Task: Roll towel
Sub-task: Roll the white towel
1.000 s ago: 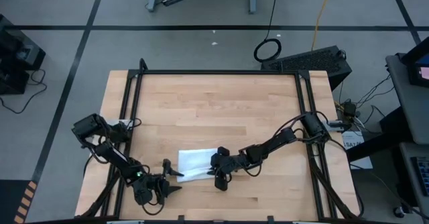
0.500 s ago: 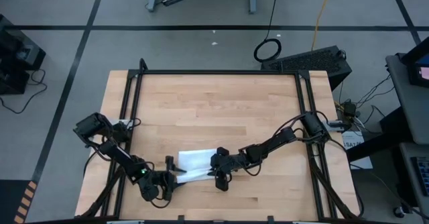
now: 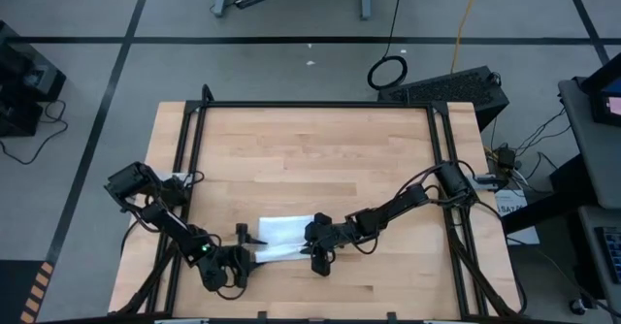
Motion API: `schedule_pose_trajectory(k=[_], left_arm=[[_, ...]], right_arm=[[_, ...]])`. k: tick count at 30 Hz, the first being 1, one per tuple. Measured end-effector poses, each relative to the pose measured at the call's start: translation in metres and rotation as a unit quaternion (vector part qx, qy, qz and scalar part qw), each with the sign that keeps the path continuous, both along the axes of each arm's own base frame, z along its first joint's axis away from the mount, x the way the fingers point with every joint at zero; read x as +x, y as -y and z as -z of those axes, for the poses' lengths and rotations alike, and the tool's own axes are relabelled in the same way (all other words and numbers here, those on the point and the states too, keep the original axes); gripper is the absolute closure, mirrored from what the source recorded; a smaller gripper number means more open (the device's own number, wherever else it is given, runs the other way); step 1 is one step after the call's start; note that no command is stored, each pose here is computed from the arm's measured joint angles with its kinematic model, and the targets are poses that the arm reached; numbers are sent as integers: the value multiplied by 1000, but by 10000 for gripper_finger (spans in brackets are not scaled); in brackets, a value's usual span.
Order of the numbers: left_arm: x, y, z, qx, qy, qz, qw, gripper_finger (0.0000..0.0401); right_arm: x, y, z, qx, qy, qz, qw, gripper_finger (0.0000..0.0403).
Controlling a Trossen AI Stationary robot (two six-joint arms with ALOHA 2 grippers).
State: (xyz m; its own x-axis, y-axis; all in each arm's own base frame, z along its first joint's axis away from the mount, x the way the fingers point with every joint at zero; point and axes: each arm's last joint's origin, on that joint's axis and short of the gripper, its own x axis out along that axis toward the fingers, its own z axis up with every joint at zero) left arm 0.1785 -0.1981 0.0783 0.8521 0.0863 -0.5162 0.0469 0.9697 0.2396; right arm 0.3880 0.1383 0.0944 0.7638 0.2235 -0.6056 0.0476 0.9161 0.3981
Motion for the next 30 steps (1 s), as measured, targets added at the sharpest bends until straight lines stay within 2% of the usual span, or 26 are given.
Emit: schedule_pose_trajectory(k=[6,11,15,21,26,30], left_arm=[[-5,16,-7,58,9,66,996,78],[-9,36,-18,104,35,106,988,70],[-8,46,-27,123,56,104,985,70],[-9,38,-14,151,3,105,983,110],[-4,32,-11,150,-10,86,985,147],[-1,29,-10,145,-17,77,986,156]], right_arm=[[0,0,0,5,-1,4,1000,385],[0,0,0,11,-3,9,1000,385],[0,0,0,11,-3,10,1000,385],[0,0,0,11,-2,10,1000,385],[0,0,0,11,-1,10,1000,385],[0,0,0,12,0,10,1000,385]])
